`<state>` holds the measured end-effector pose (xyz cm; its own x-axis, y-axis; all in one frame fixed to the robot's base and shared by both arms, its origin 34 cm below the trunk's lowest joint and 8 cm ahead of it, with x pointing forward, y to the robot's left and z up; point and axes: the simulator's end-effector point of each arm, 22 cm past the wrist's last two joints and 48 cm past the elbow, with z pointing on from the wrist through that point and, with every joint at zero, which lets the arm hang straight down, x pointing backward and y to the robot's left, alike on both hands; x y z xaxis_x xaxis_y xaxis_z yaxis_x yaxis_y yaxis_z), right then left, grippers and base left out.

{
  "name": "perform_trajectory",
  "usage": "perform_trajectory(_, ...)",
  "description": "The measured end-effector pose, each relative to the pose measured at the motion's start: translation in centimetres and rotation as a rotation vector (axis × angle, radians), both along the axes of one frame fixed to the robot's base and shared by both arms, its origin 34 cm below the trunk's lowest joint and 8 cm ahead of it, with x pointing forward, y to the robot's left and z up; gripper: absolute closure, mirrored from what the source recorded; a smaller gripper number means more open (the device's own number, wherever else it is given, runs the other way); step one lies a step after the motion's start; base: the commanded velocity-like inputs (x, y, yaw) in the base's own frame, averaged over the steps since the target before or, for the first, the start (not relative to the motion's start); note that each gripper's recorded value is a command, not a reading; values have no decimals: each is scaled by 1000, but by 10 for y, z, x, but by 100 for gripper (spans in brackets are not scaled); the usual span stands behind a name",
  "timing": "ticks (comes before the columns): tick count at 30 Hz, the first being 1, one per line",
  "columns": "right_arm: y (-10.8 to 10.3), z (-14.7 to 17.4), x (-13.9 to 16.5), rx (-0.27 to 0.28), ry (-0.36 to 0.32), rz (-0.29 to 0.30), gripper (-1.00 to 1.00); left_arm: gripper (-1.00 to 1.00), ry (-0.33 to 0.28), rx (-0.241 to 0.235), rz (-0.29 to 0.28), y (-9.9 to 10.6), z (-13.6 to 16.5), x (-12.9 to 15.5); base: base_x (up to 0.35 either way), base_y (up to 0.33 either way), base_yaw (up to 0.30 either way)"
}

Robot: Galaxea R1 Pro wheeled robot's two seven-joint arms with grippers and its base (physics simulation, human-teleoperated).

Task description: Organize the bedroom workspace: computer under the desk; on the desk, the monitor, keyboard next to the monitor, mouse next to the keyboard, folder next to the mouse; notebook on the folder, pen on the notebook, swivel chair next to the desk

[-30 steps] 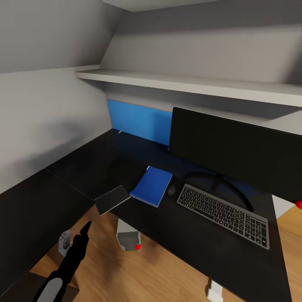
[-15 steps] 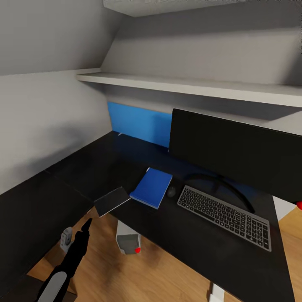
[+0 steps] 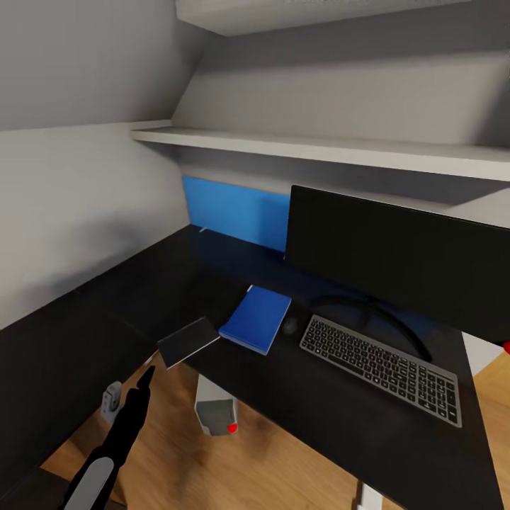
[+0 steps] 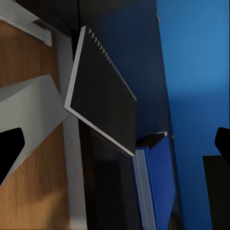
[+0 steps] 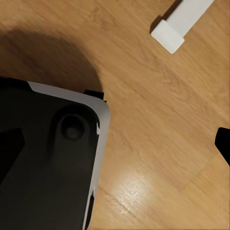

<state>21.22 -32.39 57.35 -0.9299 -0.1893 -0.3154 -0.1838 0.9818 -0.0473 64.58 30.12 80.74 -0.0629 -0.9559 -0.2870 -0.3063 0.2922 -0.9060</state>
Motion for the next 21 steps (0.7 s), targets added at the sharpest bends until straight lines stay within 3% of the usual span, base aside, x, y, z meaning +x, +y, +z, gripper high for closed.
perform_trajectory(9,1,-10,7,1,-16,0,-100,-100,-72,2,-15,-2,8,6,0,0,6)
perform_trajectory(21,3,-25,15,4,-37,0,-100,-100,-96,3,-18,-2,2,10,0,0,0)
